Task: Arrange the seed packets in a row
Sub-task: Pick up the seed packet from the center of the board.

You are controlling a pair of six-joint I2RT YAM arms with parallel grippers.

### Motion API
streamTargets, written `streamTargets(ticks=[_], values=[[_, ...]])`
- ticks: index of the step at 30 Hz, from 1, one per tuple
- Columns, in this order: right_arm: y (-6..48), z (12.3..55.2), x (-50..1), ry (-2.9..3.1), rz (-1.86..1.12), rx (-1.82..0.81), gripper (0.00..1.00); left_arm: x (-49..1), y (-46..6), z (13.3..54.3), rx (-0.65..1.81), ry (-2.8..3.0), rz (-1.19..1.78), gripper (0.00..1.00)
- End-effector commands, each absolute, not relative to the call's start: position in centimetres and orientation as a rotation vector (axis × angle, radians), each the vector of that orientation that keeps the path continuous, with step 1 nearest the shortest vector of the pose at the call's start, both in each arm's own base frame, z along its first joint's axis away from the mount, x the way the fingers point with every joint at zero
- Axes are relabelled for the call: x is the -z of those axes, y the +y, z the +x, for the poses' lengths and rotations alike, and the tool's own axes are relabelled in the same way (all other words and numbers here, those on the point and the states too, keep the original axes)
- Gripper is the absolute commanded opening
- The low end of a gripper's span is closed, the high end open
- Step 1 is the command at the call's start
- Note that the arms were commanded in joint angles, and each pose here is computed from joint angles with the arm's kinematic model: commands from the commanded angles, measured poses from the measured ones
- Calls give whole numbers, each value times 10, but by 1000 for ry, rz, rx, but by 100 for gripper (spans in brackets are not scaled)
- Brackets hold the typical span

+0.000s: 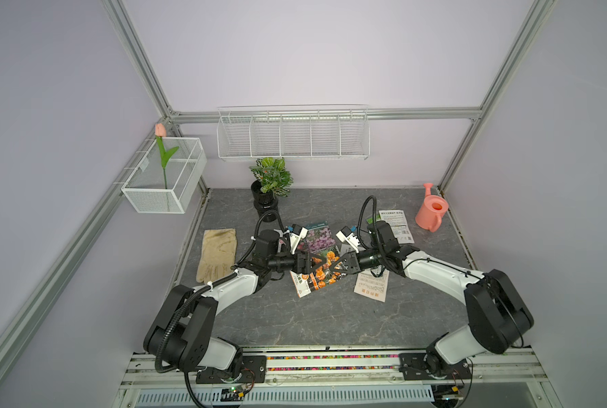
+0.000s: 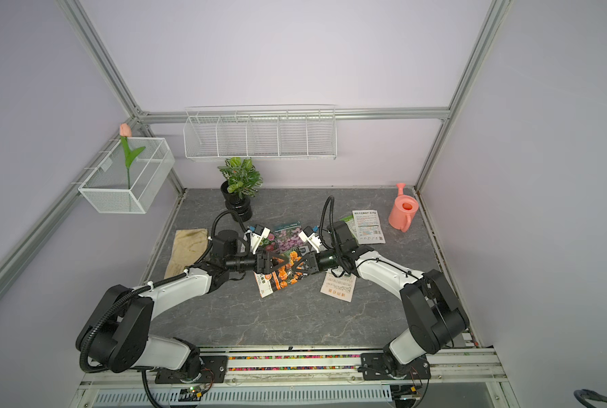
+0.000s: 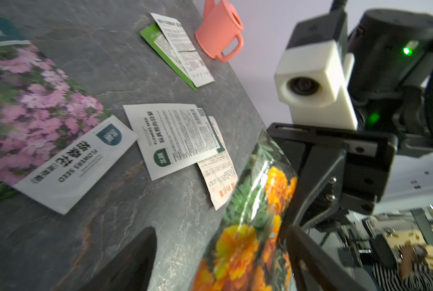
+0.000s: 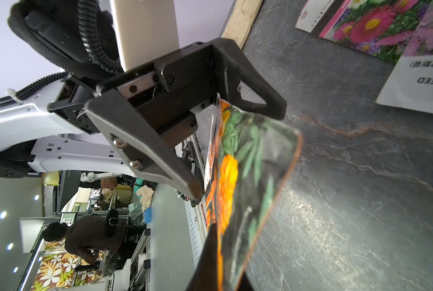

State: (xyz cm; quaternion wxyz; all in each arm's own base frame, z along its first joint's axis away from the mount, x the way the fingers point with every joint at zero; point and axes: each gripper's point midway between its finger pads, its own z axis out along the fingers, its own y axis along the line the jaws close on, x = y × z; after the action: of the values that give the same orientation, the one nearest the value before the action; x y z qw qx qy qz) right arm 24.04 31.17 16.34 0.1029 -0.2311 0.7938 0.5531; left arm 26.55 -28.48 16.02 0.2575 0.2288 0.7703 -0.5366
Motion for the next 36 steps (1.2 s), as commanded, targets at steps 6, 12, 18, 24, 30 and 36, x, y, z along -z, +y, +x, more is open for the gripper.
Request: streamTargets(ticks=[6,12,18,24,30,36], values=[[301,259,-175,2284,-648,-1655,7,-176,-294,260,1523,2046,734,12],[298,272,-177,2264,-599,-1660,31,-178,-299,265,1567,2038,714,0],[265,307,-159,2284,-309,-1448,94,-176,-291,295,1413,2120,442,0],[271,315,-140,2237,-115,-1553,91,-158,-253,315,1244,2203,-59,0],[317,313,-139,2093,-56,-1799,86,-143,-214,298,1175,2183,-353,0],[371,305,-133,2006,-63,-2025,79,-149,-183,285,1024,2179,-424,0]])
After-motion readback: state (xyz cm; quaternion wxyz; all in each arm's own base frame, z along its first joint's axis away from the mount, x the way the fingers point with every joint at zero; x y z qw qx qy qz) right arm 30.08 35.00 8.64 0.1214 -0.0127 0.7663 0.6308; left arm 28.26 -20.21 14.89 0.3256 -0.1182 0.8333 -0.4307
